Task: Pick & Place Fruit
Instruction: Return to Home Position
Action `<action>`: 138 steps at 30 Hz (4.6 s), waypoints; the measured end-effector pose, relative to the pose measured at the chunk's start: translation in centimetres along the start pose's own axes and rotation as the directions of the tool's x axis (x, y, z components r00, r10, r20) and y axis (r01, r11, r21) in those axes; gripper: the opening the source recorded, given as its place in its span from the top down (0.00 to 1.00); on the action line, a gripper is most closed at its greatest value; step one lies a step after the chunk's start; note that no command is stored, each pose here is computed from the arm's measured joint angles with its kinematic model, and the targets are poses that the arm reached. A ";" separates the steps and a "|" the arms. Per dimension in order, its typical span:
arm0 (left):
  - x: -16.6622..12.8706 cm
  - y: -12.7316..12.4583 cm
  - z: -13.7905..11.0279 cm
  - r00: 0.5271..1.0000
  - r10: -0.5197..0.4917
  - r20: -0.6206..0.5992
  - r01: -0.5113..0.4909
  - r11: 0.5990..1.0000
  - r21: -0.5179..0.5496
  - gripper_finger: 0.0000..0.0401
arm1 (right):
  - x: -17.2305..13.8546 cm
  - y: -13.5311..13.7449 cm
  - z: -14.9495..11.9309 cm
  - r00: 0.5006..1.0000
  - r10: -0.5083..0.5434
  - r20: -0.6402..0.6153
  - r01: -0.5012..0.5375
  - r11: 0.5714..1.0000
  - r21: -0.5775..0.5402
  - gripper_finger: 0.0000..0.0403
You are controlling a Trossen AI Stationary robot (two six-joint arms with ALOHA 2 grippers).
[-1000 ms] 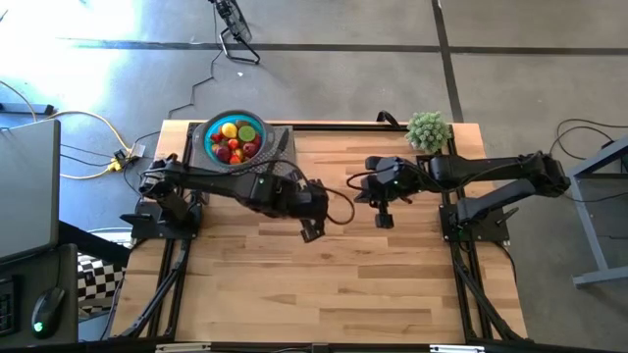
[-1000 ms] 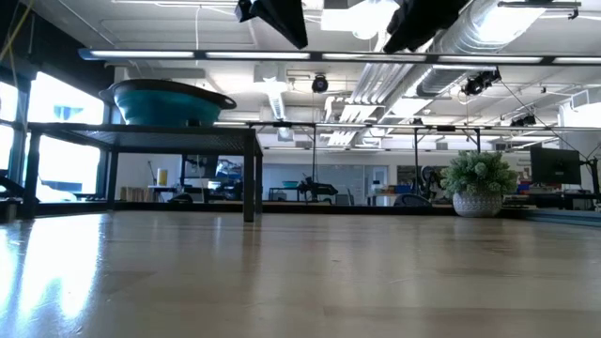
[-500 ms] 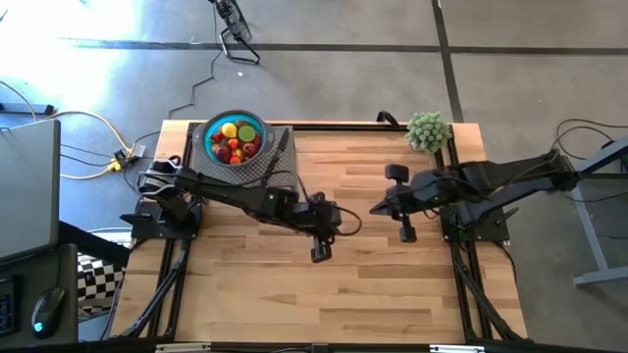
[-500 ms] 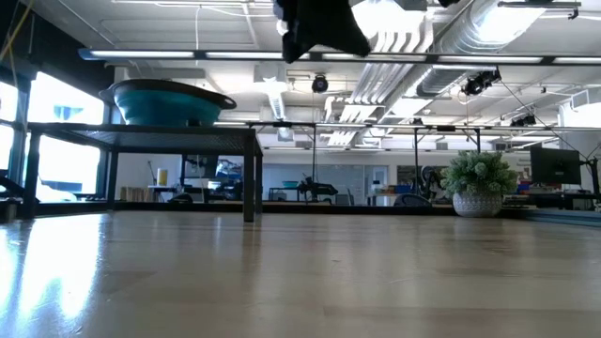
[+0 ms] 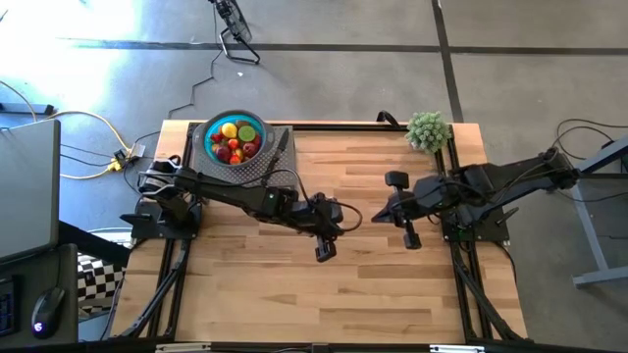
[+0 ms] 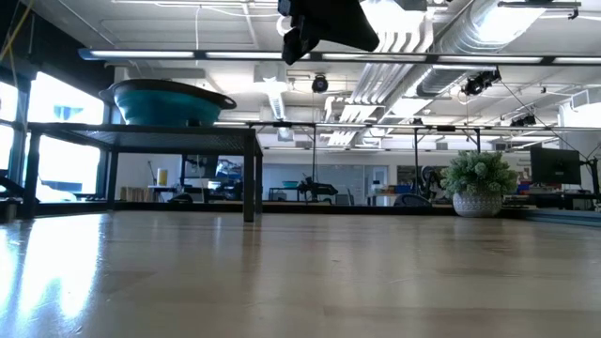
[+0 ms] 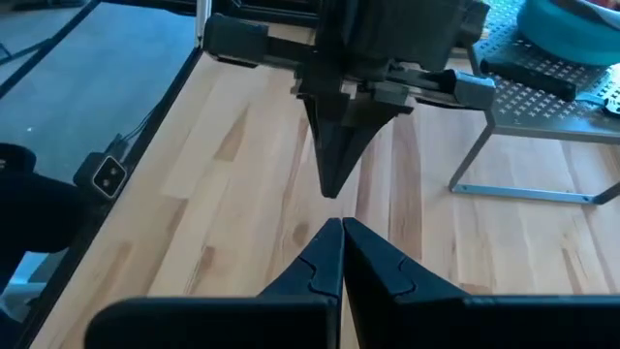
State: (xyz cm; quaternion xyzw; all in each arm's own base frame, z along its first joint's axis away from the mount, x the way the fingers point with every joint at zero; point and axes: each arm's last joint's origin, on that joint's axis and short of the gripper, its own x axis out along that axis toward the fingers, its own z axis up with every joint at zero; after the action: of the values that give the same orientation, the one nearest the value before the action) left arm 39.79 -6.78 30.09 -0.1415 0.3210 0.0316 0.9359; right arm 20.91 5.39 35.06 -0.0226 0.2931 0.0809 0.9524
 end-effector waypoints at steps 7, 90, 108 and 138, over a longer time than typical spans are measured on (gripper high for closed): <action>0.0 0.0 0.0 1.000 0.007 -0.001 -0.007 0.990 0.138 1.00 | 0.0 0.0 0.0 1.000 -0.004 0.004 0.004 1.000 -0.003 0.99; -18.0 12.1 -24.8 0.699 -0.389 0.600 0.073 0.873 0.482 1.00 | -10.0 -0.8 -7.3 0.926 0.103 0.364 -0.155 0.981 0.117 0.99; -16.4 12.7 -26.0 0.743 -0.308 0.595 0.012 0.894 0.448 1.00 | -11.3 -1.0 -8.0 0.914 0.084 0.397 -0.144 0.982 0.124 0.99; -16.0 12.8 -26.4 0.784 -0.296 0.545 0.052 0.907 0.418 1.00 | -11.0 -1.7 -14.8 0.708 0.001 0.706 -0.102 0.990 0.101 0.99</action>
State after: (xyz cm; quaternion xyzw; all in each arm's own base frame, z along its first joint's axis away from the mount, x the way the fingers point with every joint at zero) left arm 9.60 -1.56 16.86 0.0306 -0.0049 -0.0768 0.9966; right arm 4.00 0.82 28.99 0.0812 -0.0866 0.0904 0.9888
